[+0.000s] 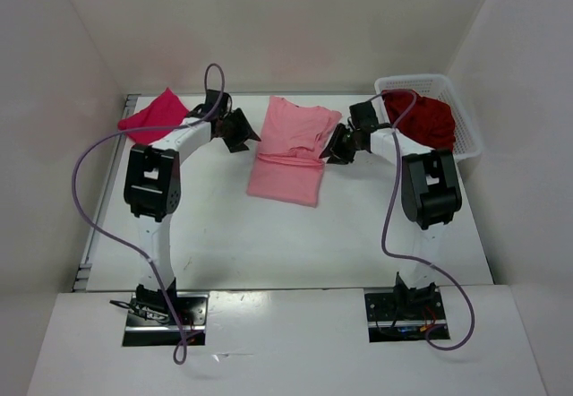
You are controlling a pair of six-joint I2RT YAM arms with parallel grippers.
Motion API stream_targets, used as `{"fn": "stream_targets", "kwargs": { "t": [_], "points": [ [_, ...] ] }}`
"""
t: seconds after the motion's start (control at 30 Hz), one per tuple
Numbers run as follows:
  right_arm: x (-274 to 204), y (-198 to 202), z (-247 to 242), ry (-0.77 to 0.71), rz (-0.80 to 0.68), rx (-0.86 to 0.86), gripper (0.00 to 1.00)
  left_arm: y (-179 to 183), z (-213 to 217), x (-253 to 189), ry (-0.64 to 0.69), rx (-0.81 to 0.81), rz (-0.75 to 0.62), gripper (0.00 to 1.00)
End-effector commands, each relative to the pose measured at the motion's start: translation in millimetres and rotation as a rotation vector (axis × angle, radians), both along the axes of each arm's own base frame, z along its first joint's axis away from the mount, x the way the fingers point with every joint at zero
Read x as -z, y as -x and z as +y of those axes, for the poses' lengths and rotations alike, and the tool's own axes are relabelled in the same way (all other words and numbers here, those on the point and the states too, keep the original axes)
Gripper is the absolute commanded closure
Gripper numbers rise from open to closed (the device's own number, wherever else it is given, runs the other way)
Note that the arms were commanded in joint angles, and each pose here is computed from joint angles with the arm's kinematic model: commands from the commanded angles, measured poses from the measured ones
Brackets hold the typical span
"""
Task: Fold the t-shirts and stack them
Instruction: Fold the folded rectangular tshirt in 1/3 of the way
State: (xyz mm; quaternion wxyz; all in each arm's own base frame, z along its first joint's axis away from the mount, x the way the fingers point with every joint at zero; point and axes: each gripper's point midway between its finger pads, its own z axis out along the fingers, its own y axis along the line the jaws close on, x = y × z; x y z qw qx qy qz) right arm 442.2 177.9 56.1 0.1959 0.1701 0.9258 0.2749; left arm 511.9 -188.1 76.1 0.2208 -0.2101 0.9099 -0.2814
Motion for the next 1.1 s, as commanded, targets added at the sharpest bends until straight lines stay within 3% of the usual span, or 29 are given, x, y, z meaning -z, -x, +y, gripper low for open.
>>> {"fn": "stream_targets", "kwargs": {
  "t": [0.0, 0.07, 0.17, 0.27, 0.5, 0.63, 0.8, 0.87, 0.9, 1.07],
  "points": [
    [-73.0, -11.2, -11.5, 0.021, -0.198, 0.022, 0.60, 6.1, 13.0, -57.1, 0.026, -0.042, -0.144, 0.40],
    [-77.4, -3.7, -13.9, 0.045, -0.200, 0.033, 0.62, 26.8, 2.8, -66.2, 0.042, -0.010, -0.163, 0.47],
    [-79.6, 13.2, 4.7, 0.046, -0.204, -0.011, 0.87, 69.8, -21.8, -34.8, 0.032, 0.069, -0.089, 0.56],
    [-66.4, 30.5, 40.1, 0.044, -0.186, -0.097, 0.96, 94.6, -25.5, 2.1, 0.016, 0.084, -0.003, 0.61],
    [-38.2, 42.8, 86.3, 0.005, -0.123, -0.208, 0.95, 116.0, -18.0, 55.7, -0.026, 0.087, 0.123, 0.64],
    [-28.1, 57.6, 85.2, 0.025, -0.087, -0.198, 0.95, 148.9, -19.8, 63.8, -0.024, 0.109, 0.163, 0.65],
    [18.5, 104.5, 71.8, 0.074, 0.032, -0.184, 0.95, 190.9, -36.5, 48.5, 0.022, 0.134, 0.190, 0.65],
    [22.4, 126.6, 67.2, 0.077, 0.059, -0.188, 0.95, 207.3, -40.0, 33.6, 0.065, 0.133, 0.197, 0.60],
    [22.3, 133.2, 69.1, 0.078, 0.057, -0.188, 0.95, 209.7, -40.8, 27.0, 0.078, 0.140, 0.186, 0.52],
    [29.8, 163.6, 56.2, 0.091, 0.098, -0.167, 0.91, 209.6, -28.9, -10.1, 0.051, 0.134, 0.113, 0.41]
  ]
}}
